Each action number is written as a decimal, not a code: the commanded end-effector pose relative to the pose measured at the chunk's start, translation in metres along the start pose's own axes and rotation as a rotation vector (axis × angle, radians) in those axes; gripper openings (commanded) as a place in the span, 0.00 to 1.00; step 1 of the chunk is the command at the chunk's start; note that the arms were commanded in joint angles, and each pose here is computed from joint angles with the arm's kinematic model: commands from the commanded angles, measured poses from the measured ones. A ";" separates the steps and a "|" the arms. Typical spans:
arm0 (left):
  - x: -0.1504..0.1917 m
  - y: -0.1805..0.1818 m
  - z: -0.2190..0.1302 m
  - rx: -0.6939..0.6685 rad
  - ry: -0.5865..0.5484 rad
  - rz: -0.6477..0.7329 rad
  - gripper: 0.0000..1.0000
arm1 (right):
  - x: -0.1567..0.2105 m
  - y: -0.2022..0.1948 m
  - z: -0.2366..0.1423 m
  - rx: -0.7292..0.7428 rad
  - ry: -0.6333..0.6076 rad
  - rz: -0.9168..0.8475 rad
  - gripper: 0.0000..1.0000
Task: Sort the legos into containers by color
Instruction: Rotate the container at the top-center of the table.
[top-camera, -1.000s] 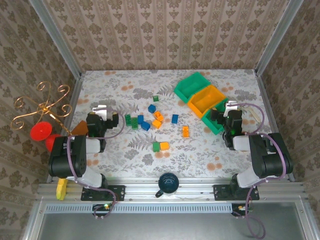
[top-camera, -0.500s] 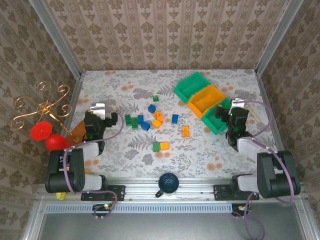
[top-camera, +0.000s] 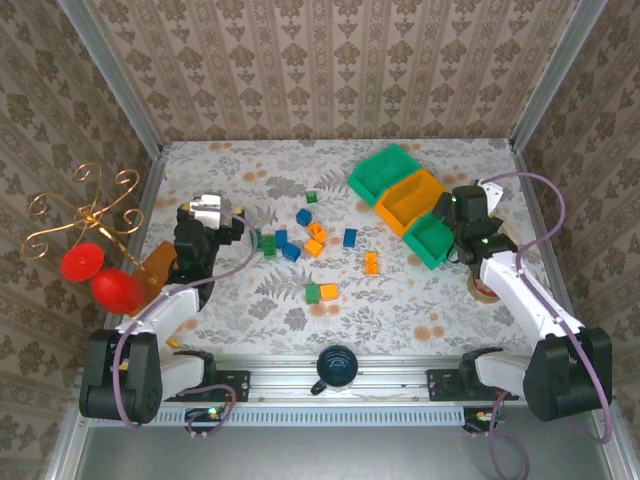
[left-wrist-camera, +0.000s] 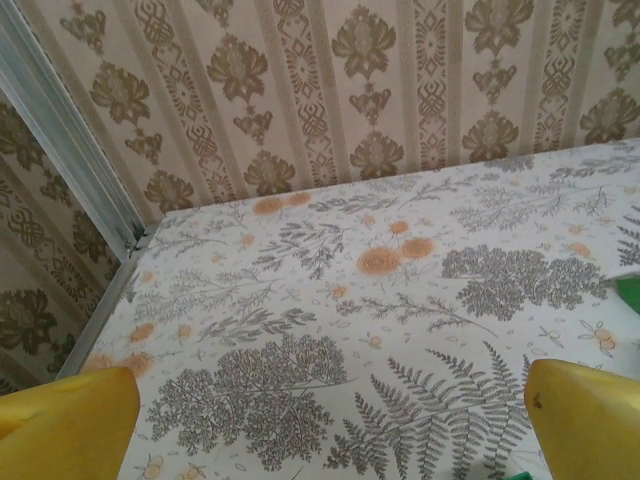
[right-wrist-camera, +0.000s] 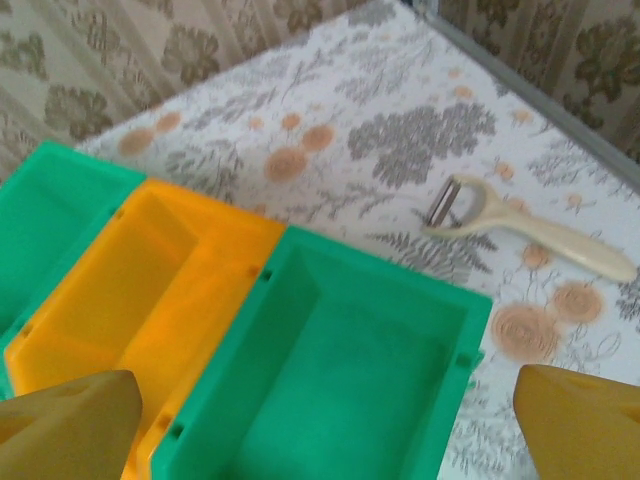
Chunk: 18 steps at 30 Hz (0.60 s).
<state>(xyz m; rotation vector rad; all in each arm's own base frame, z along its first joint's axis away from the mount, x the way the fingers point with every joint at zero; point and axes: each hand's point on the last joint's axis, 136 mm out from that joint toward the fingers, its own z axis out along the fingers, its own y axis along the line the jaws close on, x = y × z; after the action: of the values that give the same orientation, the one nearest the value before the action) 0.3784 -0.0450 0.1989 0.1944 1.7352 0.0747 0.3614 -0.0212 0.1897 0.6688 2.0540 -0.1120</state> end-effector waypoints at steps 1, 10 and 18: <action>-0.013 0.002 -0.002 -0.014 -0.010 -0.040 1.00 | 0.023 -0.001 -0.006 0.087 0.102 0.017 0.93; -0.018 0.002 -0.002 -0.012 -0.013 -0.089 1.00 | 0.053 0.047 0.022 0.053 0.243 0.010 0.91; -0.017 0.007 -0.004 -0.040 0.006 -0.116 1.00 | 0.078 0.064 0.056 0.091 0.335 -0.018 0.93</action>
<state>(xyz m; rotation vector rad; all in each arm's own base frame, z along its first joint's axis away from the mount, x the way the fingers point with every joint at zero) 0.3780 -0.0420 0.2007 0.1078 1.7712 0.0373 0.4005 0.0412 0.1113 0.7355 2.3613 -0.1172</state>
